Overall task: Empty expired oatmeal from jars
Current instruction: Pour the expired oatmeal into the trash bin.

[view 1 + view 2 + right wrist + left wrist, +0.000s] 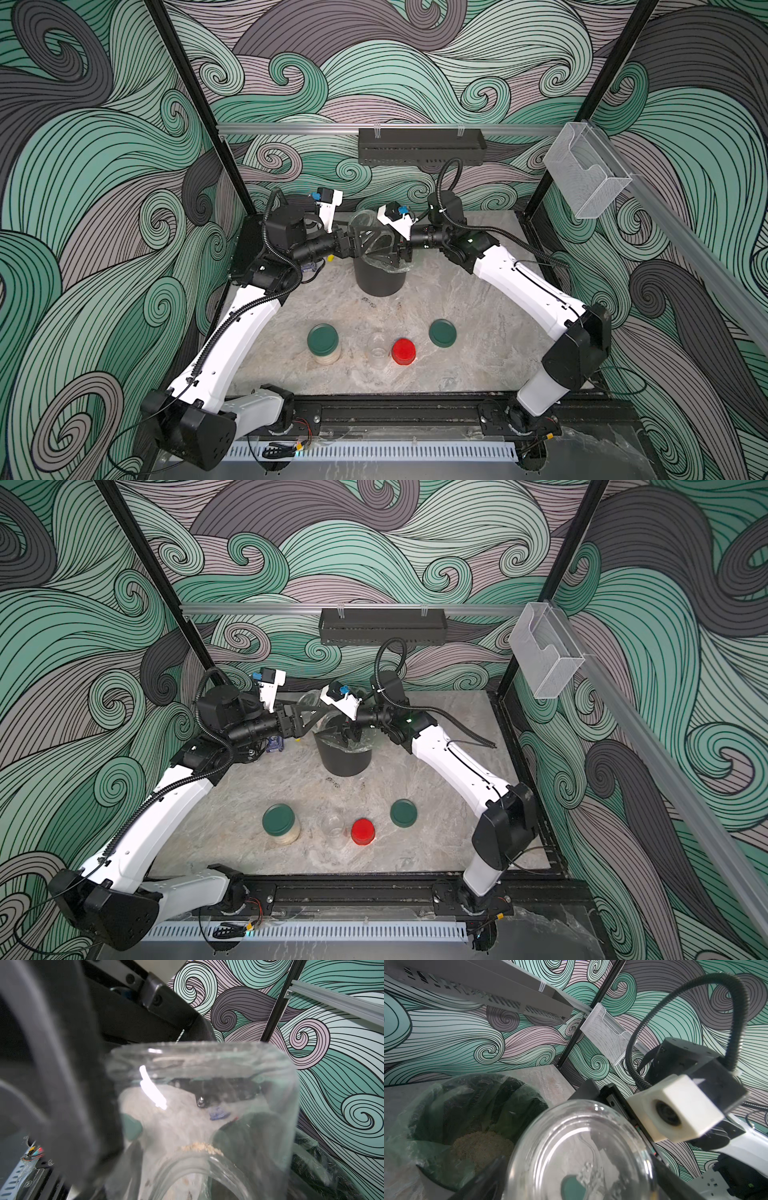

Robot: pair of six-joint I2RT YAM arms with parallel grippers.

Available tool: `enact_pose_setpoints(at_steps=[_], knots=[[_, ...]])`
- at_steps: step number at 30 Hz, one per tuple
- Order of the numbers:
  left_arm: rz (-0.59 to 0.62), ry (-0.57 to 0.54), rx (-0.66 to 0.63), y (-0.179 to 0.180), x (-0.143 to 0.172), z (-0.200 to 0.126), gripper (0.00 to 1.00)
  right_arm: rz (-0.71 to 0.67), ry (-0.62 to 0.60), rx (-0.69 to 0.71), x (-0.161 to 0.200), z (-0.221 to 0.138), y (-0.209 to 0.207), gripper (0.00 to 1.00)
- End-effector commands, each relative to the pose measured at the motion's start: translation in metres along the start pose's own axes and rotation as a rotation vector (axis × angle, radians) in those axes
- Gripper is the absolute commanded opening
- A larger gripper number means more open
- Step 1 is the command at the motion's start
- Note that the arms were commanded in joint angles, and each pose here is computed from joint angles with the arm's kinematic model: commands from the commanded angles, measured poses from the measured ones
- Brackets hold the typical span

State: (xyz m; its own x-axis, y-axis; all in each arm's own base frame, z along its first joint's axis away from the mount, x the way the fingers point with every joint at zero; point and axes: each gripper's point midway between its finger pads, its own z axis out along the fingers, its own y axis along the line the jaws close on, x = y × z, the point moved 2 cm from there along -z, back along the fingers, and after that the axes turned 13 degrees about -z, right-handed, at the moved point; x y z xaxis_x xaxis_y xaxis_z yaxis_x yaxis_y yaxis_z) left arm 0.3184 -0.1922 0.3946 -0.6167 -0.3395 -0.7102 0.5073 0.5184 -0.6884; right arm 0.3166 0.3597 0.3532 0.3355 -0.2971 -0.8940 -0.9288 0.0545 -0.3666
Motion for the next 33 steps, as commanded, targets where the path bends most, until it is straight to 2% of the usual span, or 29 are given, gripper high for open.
enact_pose_setpoints(at_steps=[1,12,14,16,17,19,22,25,33], knots=[[-0.007,-0.095,0.008,-0.010,-0.024,0.000,0.97,-0.076,-0.109,-0.014,-0.039,-0.005,0.001,0.00],[-0.059,-0.053,-0.058,0.004,-0.020,0.009,0.65,-0.078,-0.117,-0.010,-0.042,-0.005,0.001,0.00],[-0.066,-0.053,-0.071,0.007,-0.020,0.011,0.56,-0.078,-0.115,-0.005,-0.042,-0.005,0.000,0.00],[-0.068,-0.052,-0.084,0.010,-0.020,0.012,0.54,-0.084,-0.110,0.002,-0.040,-0.004,-0.002,0.00],[-0.066,-0.051,-0.089,0.010,-0.020,0.012,0.57,-0.086,-0.106,0.007,-0.039,-0.003,-0.003,0.00],[-0.064,-0.047,-0.103,0.012,-0.021,0.012,0.80,-0.091,-0.091,0.024,-0.036,-0.002,-0.007,0.00],[-0.062,-0.050,-0.132,0.018,-0.021,0.014,0.95,-0.080,-0.075,0.063,-0.032,-0.001,-0.016,0.00],[-0.066,-0.056,-0.159,0.025,-0.022,0.017,0.99,-0.067,-0.077,0.077,-0.030,-0.002,-0.023,0.00],[-0.080,-0.075,-0.184,0.034,-0.025,0.021,0.99,-0.042,-0.091,0.097,-0.025,-0.008,-0.035,0.00]])
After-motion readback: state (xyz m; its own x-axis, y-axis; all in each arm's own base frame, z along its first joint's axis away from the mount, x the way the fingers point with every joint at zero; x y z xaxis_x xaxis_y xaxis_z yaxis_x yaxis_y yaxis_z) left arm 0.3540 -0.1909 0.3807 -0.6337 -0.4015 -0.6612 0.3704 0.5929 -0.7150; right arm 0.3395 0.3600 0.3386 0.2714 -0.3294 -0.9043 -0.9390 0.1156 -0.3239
